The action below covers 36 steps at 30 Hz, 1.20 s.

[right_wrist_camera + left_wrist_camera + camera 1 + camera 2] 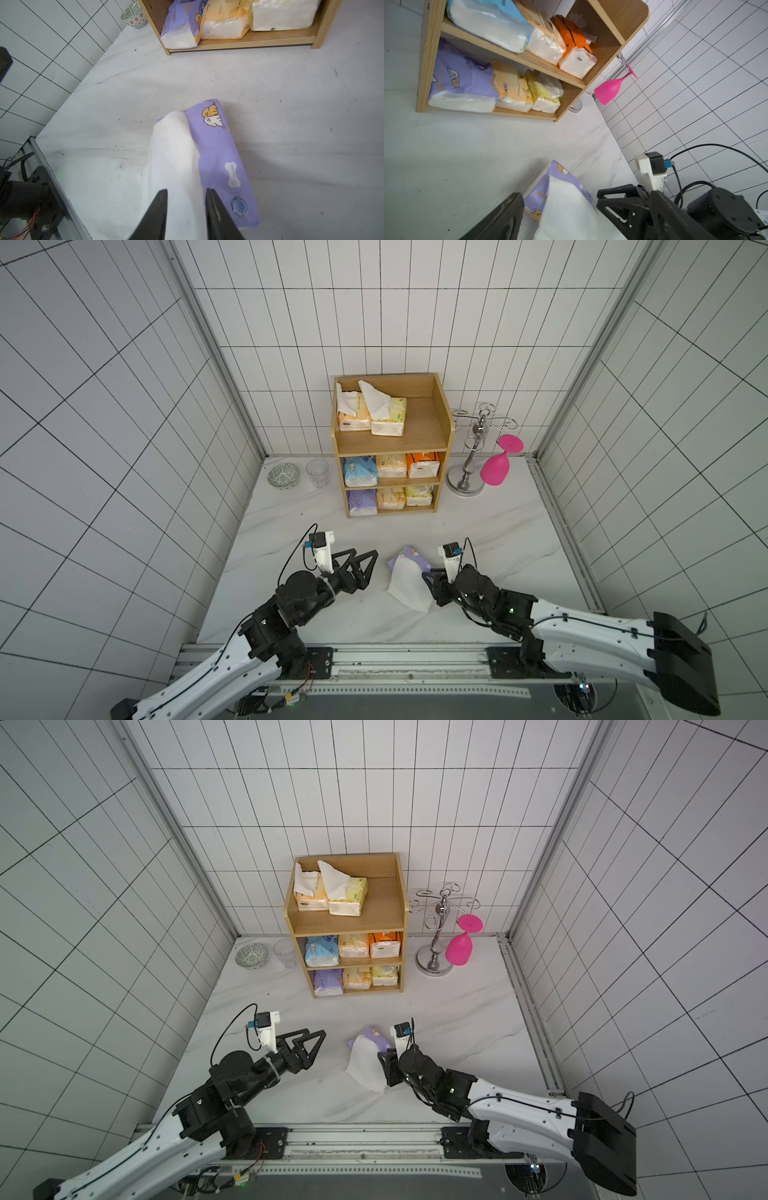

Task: Remove the tissue boxes from the shelf
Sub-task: Place the box of tissues at the center of the board.

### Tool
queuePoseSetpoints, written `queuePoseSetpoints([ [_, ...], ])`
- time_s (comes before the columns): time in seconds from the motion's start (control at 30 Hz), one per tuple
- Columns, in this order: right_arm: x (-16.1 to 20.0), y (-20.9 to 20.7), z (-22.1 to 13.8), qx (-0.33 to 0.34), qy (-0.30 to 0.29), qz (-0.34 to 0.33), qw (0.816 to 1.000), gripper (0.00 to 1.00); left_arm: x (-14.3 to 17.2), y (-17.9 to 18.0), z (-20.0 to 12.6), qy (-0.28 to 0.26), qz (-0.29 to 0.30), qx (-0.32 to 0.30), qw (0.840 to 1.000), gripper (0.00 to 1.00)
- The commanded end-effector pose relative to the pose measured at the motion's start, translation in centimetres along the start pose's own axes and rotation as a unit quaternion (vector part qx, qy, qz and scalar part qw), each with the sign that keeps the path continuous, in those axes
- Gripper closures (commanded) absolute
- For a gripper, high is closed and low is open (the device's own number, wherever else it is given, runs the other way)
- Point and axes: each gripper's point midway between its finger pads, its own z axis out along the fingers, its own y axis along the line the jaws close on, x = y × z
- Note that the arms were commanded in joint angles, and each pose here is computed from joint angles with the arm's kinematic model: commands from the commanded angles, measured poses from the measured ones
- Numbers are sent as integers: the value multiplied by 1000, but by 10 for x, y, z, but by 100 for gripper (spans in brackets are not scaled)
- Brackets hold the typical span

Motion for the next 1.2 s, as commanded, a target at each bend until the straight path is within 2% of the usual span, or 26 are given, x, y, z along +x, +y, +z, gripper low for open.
queuePoseSetpoints([
  [0.0, 4, -19, -14, 44, 5, 6, 999, 45, 15, 12, 4, 24, -12, -22, 999, 2],
  [0.13, -1, -41, -32, 91, -6, 18, 996, 31, 31, 23, 14, 50, -11, -42, 998, 3],
  [0.27, 5, -65, -34, 127, 37, 36, 991, 31, 41, 31, 23, 56, -16, -50, 997, 3],
  [0.43, 17, -86, -16, 141, 94, 73, 983, 31, 47, 33, 29, 64, -23, -52, 996, 2],
  [0.6, 28, -65, 15, 83, 119, 83, 986, 34, 53, 39, 26, 77, -20, -63, 995, 2],
  [0.83, 37, -15, 53, 24, 146, 63, 987, 35, 51, 63, 7, 52, -26, -109, 992, 2],
  [1.03, 39, 6, 74, 31, 158, 44, 986, 35, 46, 80, -14, 45, -6, -149, 988, 2],
  [1.17, 25, -3, 62, 53, 137, 42, 988, 35, 42, 91, -21, 18, 0, -160, 987, 2],
])
